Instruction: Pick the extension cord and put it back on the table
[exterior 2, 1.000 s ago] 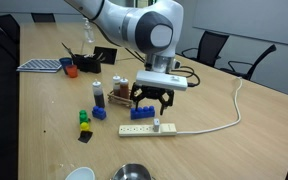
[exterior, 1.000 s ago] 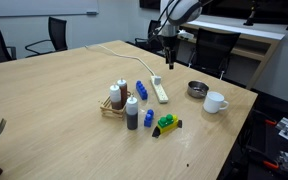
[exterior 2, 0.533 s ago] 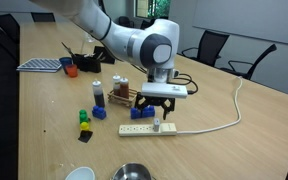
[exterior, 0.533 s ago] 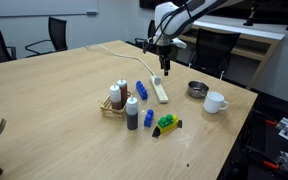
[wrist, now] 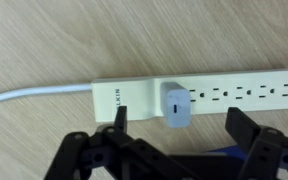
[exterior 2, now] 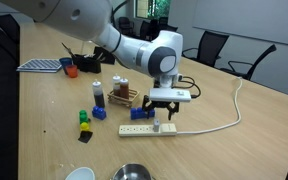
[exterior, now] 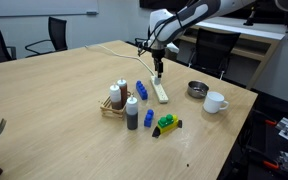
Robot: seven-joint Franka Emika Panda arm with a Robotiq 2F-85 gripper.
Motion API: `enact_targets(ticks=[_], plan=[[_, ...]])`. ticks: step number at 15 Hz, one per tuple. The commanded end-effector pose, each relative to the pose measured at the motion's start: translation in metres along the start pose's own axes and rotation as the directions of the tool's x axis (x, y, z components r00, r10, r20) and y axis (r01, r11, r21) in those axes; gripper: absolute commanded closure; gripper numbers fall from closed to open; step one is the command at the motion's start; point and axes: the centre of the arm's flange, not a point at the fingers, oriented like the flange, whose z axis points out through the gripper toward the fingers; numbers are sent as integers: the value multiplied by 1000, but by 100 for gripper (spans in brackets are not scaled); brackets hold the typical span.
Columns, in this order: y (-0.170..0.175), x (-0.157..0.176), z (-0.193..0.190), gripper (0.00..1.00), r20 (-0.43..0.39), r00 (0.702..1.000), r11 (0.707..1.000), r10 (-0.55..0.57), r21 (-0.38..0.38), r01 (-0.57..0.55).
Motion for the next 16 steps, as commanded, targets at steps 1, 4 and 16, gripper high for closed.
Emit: enact_targets(ticks=[1,4,16], plan=[[18,14,8,0,9,1000,1000,-10,9,10],[25,17,18,0,14,1000,1000,-1,14,1],[31,15,36,54,40,999,999,8,54,-10]])
